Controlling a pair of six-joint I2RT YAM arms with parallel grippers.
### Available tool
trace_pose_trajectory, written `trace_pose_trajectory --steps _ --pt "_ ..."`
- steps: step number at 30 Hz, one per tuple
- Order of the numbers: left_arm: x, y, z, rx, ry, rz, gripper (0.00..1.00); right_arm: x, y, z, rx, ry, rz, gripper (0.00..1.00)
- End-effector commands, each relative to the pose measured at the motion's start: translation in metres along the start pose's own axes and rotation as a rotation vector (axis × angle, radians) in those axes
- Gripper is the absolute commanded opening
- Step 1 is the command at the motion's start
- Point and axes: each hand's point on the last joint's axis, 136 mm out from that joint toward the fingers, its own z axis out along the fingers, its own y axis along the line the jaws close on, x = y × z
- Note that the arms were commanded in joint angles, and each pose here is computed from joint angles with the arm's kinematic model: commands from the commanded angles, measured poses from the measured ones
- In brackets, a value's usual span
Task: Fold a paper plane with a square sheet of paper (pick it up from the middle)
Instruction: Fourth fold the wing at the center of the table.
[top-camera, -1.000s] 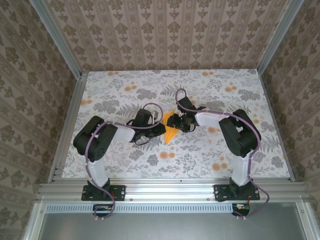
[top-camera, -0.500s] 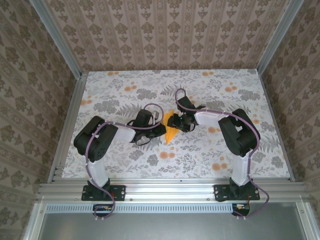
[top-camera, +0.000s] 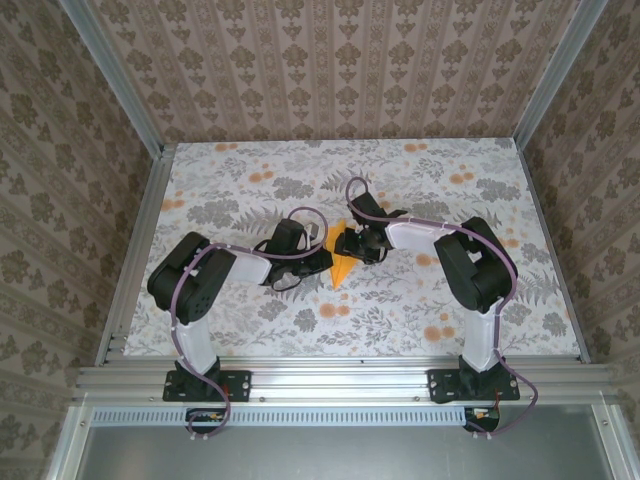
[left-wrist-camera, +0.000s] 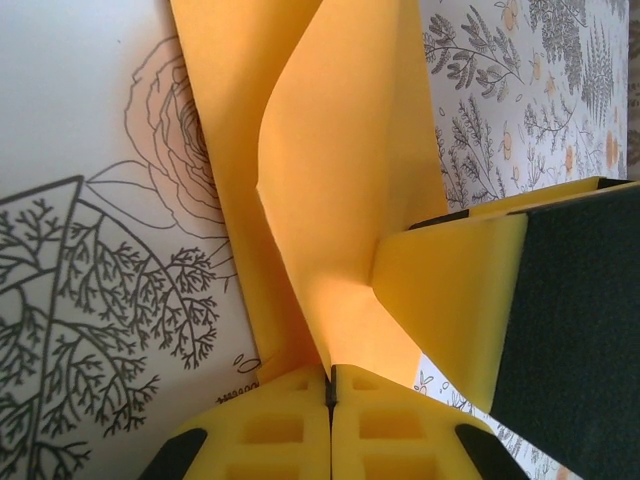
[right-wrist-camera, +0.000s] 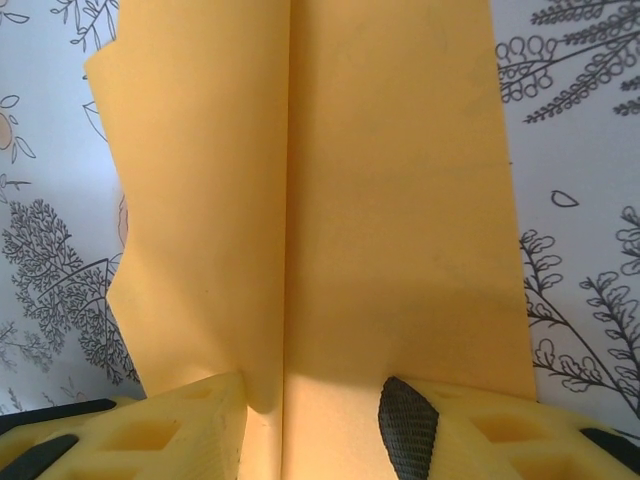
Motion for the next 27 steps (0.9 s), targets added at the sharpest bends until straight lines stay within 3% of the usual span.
trace_pose_trajectory --steps 1,16,27 --pt "-0.001 -0.006 -0.005 -0.004 -0.001 0.027 0.08 0.081 -0.129 0.044 0.456 0.239 0.029 0.45" --pt "-0.003 -0.013 -0.029 -0.001 -0.050 0.025 0.15 0.085 -0.136 0.048 0.524 0.251 0.004 0.45" --pt "0.007 -0.032 -0.030 0.121 -0.035 0.060 0.12 0.089 -0.140 0.048 0.554 0.266 0.014 0.48"
